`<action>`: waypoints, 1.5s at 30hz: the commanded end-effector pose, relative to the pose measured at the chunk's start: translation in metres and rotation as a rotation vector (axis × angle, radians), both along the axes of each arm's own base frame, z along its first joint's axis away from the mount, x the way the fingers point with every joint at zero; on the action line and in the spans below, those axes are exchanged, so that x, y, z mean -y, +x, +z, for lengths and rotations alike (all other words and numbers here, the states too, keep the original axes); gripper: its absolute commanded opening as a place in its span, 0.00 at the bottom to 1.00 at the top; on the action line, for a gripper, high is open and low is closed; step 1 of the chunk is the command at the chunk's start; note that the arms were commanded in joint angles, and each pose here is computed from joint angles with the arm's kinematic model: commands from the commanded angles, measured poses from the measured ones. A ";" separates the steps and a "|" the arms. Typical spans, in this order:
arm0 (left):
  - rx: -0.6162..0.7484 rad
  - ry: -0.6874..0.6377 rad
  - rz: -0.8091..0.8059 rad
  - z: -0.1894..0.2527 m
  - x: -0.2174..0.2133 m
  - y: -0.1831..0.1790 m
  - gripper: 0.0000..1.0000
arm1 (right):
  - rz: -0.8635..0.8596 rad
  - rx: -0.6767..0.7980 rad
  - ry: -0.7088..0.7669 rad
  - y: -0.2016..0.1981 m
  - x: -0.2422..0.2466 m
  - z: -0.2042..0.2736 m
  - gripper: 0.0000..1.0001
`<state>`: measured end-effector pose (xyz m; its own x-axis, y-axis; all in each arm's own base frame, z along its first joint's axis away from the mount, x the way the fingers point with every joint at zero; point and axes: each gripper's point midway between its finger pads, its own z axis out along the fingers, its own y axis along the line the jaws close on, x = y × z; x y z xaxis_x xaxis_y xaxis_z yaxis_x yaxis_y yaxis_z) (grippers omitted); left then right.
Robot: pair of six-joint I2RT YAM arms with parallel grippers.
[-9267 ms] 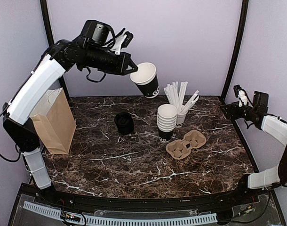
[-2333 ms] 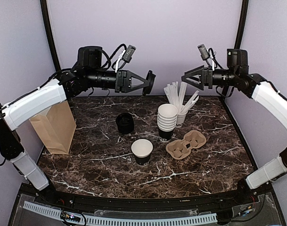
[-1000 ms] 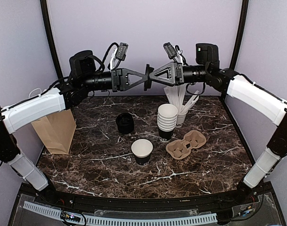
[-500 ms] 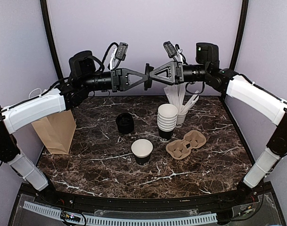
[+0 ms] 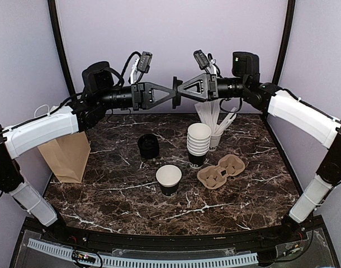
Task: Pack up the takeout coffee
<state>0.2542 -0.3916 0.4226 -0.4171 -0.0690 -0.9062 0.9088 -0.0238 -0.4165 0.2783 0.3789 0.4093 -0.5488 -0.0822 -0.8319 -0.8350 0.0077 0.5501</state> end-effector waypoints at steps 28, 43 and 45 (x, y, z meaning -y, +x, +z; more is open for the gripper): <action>-0.298 0.685 0.587 -0.206 -0.099 0.041 0.54 | -0.083 0.392 -0.438 0.014 0.017 -0.091 0.73; -0.476 0.812 0.494 -0.338 -0.083 0.036 0.45 | 0.082 0.450 -0.615 -0.033 0.007 -0.141 0.72; -0.478 0.801 0.464 -0.342 -0.075 0.032 0.44 | 0.111 0.474 -0.640 -0.040 0.009 -0.143 0.73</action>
<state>0.2887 -0.2970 0.0800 -0.8420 0.2317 -0.4872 0.4596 0.7810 -0.4228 0.2508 0.3711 0.2740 -0.1703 -0.5943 -0.7860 -0.9836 0.1512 0.0987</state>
